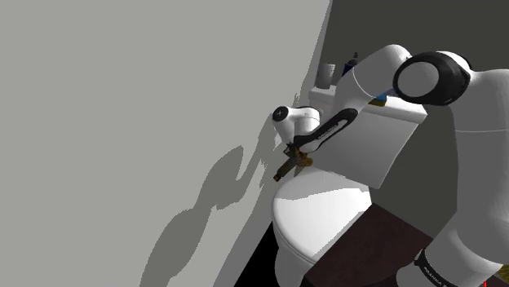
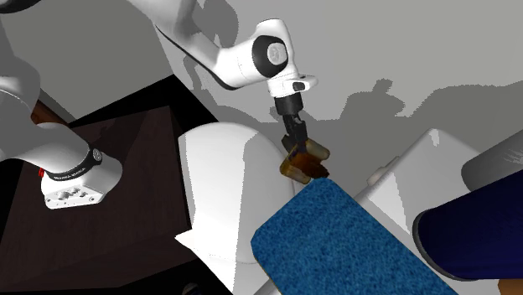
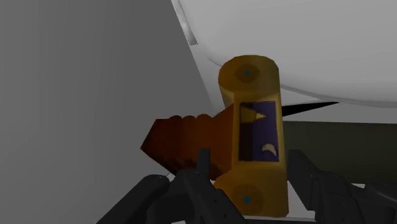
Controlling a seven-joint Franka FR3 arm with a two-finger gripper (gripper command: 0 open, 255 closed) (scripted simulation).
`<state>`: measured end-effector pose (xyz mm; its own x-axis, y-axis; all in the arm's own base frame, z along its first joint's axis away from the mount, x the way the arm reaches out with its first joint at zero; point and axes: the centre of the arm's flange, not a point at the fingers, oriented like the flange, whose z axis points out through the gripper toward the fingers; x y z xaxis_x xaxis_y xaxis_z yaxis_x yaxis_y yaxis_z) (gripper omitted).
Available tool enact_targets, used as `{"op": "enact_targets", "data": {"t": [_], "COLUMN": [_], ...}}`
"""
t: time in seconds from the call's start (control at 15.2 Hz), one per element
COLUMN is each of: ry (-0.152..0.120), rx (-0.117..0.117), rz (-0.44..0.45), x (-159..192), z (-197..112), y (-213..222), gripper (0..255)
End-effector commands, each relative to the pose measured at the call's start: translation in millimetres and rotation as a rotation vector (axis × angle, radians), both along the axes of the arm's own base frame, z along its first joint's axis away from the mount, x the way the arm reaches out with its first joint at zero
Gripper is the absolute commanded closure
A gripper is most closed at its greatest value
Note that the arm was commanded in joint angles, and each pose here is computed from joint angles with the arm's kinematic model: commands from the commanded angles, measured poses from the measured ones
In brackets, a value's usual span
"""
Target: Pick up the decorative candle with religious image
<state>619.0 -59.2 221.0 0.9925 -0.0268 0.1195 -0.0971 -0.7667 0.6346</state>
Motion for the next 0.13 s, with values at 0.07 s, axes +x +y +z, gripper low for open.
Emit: {"op": "enact_targets", "data": {"t": [0.07], "ry": [-0.002], "rx": [0.000], "rz": [0.000], "x": [0.8], "z": [6.7], "y": [-0.1], "gripper": [255]}}
